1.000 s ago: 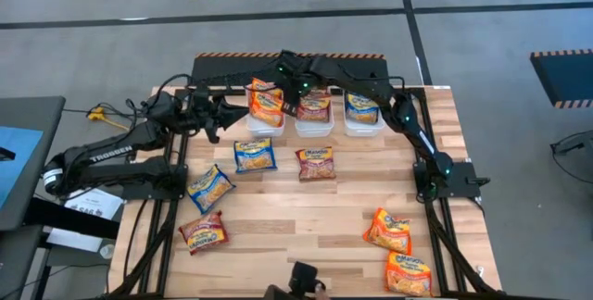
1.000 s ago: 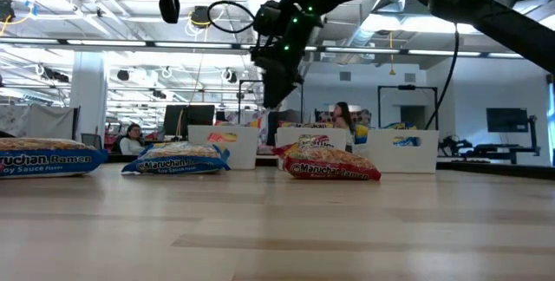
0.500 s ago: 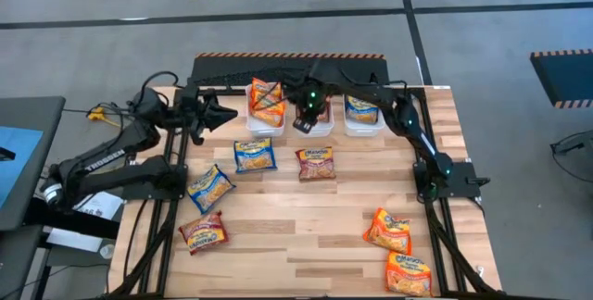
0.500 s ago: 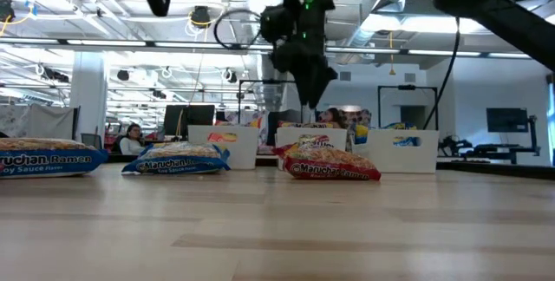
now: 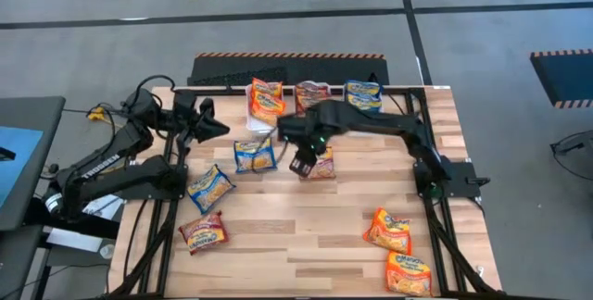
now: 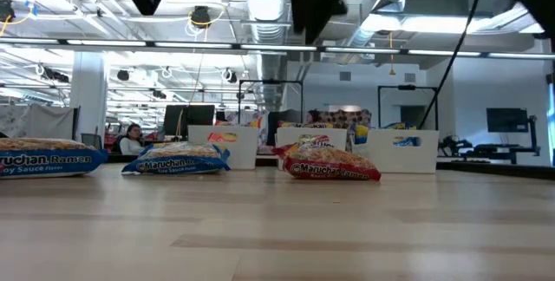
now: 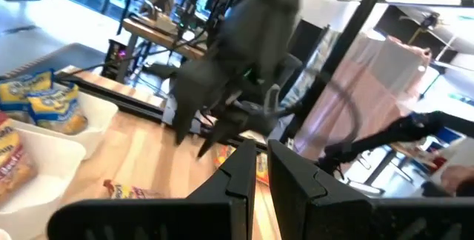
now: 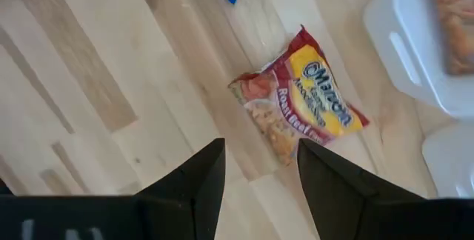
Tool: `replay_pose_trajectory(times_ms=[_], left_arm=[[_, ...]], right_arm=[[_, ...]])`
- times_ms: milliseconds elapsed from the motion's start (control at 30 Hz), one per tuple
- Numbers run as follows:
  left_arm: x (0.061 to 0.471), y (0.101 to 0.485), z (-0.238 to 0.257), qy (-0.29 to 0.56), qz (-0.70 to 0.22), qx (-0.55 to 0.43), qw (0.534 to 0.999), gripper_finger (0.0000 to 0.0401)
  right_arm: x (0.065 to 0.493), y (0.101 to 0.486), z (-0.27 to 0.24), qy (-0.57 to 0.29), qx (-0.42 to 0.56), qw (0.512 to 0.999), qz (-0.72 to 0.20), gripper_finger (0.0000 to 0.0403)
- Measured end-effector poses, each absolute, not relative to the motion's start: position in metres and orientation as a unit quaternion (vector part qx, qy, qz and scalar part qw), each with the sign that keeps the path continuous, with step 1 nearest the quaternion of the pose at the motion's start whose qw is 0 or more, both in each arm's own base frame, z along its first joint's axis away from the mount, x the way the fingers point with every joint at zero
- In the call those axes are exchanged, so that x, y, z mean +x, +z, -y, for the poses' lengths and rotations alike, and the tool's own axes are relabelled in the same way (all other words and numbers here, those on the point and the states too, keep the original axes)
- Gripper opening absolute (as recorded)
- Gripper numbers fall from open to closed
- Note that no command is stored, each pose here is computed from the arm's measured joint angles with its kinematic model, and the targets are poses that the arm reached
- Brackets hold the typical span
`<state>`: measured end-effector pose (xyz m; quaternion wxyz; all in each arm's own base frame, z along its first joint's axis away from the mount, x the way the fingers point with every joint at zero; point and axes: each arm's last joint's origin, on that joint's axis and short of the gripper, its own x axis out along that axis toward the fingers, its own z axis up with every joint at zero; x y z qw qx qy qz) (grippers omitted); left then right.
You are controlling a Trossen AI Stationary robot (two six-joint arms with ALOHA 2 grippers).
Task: Sort Maruchan noodles
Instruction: Put the red noodle pack into the middle white bin
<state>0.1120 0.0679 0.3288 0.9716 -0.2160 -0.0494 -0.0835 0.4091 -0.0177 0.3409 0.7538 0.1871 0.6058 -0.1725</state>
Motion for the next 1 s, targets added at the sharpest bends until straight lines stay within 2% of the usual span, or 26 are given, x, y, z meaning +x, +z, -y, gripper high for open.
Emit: replay_pose_trajectory(times_ms=[267,433,600,833,1000], left_arm=[[0.112,0.324,-0.067,-0.096,0.026,-0.224,0.969,0.0022],[0.113,0.321,-0.067,-0.093,0.015,-0.236,0.967,0.0022],[0.113,0.321,-0.068,-0.089,0.015,-0.233,0.968,0.0022],[0.113,0.321,-0.07,-0.055,0.025,-0.232,0.971,0.0022],[0.113,0.321,-0.071,-0.029,0.033,-0.234,0.971,0.0022]], right_arm=[[0.364,0.402,-0.022,-0.277,0.19,0.806,-0.487,0.0193],[0.31,0.457,-0.015,-0.332,0.2,0.841,-0.377,0.0193],[0.263,0.492,0.0,-0.373,0.182,0.859,-0.299,0.0193],[0.227,0.503,0.026,-0.393,0.143,0.858,-0.298,0.0196],[0.199,0.477,0.045,-0.439,0.158,0.819,-0.335,0.0196]])
